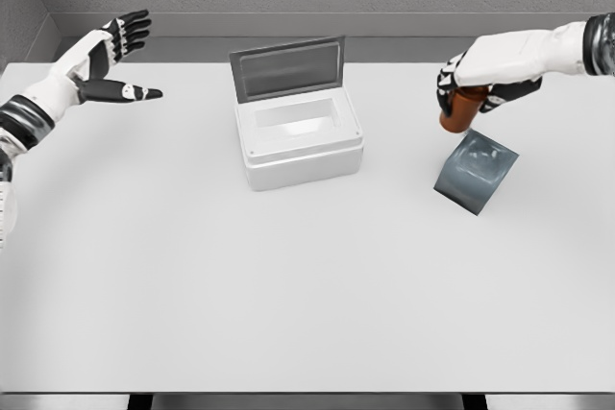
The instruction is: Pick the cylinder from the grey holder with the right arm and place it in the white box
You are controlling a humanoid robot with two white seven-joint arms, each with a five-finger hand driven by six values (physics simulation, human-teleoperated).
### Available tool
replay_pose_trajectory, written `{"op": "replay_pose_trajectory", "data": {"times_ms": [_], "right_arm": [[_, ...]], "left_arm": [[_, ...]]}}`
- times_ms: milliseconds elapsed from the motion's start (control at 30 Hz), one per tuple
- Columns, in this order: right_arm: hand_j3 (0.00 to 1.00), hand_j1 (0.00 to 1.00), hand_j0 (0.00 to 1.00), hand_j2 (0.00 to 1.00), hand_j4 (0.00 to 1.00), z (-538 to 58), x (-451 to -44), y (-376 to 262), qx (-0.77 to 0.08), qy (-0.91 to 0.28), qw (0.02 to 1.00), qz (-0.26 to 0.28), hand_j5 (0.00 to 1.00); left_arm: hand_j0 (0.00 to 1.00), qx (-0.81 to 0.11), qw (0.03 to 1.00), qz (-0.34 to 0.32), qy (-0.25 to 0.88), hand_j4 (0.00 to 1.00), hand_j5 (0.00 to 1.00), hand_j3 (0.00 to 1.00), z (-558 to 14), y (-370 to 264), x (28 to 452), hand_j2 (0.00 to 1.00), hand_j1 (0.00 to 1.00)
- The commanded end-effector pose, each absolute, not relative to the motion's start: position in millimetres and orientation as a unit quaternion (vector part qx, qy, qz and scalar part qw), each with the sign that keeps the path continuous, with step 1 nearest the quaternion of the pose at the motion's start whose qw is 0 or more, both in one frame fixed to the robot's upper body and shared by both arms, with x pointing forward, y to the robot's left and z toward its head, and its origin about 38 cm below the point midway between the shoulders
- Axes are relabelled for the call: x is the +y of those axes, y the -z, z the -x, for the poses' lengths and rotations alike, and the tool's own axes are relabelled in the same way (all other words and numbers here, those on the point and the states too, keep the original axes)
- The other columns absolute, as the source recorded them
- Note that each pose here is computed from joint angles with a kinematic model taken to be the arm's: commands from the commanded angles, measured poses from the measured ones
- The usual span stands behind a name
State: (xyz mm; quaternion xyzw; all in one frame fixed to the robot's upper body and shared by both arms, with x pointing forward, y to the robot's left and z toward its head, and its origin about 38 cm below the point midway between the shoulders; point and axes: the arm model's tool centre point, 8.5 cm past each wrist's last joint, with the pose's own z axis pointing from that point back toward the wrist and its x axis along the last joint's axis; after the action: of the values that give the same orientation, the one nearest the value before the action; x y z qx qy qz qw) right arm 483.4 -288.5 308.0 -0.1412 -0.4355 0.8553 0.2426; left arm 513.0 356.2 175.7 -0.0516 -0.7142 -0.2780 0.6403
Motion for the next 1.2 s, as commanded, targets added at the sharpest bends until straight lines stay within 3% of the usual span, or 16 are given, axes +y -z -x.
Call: {"op": "replay_pose_trajectory", "data": {"times_ms": [0,400,1167], "right_arm": [[0.38,0.38,0.38,0.38,0.38,-487.0,-278.9,-306.1,-0.436,-0.857,0.239,0.135,0.38],[0.37,0.37,0.37,0.37,0.37,-508.3,-235.0,-306.3,-0.42,-0.872,0.219,0.125,0.37],[0.37,0.37,0.37,0.37,0.37,-532.0,-166.1,-311.1,-0.382,-0.898,0.161,0.148,0.37]], "left_arm": [[1.0,-0.721,0.638,0.067,0.263,1.0,1.0,1.0,-514.5,-175.2,350.6,1.0,1.0],[1.0,-0.722,0.635,0.125,0.245,1.0,1.0,1.0,-521.6,-157.0,297.9,1.0,1.0],[1.0,-0.721,0.627,0.139,0.259,1.0,1.0,1.0,-504.5,-161.7,281.4,1.0,1.0]]}}
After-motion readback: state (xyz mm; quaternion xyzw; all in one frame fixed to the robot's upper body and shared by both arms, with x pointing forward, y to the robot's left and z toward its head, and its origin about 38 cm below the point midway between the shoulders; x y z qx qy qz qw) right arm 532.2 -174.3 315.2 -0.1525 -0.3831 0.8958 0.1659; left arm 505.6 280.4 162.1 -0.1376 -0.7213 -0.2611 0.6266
